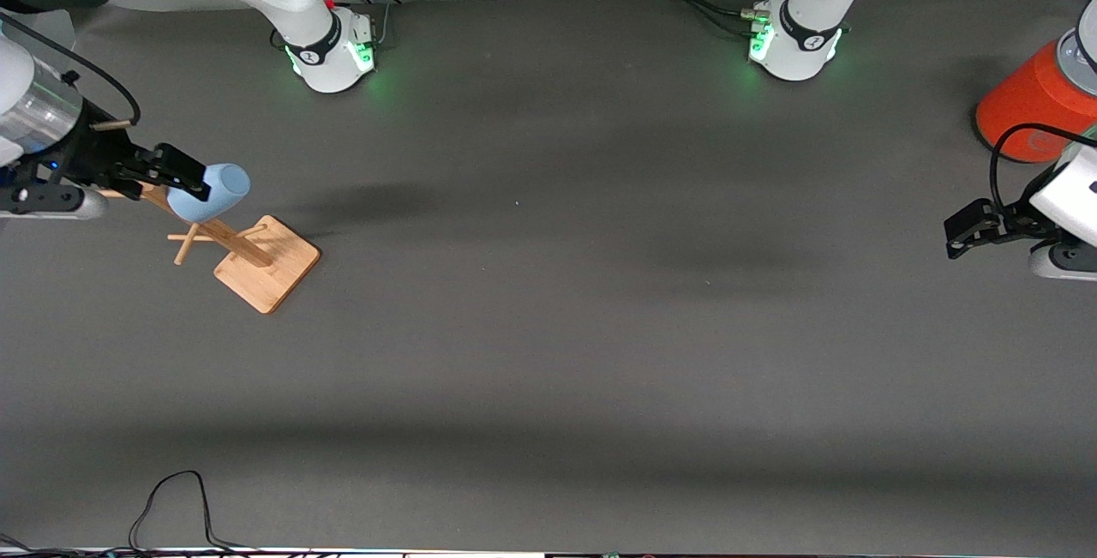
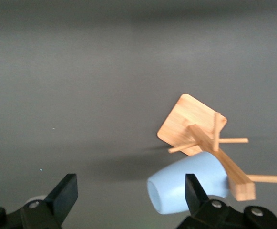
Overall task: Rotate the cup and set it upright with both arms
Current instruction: 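Close the right gripper on the blue cup hanging on the wooden stand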
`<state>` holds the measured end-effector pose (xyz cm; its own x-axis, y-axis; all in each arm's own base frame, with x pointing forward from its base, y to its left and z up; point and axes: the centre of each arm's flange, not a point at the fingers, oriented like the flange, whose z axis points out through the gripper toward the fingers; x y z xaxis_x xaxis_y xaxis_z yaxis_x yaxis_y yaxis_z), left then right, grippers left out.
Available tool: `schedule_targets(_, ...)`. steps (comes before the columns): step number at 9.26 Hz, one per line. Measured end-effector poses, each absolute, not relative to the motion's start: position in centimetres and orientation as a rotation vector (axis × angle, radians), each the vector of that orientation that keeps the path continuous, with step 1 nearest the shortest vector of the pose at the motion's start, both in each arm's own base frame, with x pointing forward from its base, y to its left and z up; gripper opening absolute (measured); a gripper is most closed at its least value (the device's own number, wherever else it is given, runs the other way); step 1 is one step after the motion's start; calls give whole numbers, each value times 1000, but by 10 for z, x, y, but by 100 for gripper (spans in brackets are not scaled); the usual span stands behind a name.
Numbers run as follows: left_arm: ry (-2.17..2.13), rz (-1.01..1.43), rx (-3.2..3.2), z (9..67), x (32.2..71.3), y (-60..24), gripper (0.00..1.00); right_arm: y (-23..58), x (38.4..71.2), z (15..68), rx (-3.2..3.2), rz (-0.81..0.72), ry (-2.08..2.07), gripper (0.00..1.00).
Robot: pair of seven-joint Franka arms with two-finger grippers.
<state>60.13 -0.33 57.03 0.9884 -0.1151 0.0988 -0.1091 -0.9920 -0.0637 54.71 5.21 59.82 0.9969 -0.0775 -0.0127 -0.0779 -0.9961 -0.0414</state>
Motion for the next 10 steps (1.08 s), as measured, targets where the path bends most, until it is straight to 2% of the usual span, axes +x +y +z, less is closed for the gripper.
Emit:
schedule_targets(4,182,-157,-3075,570,601,-6,100,42,549,602,-3085,25,234,100)
schedule_targets(7,181,-155,-3075,570,601,-6,100,5,535,604,-2772,212,1057,100)
schedule_targets(10,182,-147,-3075,567,602,-6,100,-46,512,585,-2434,345,1614,100)
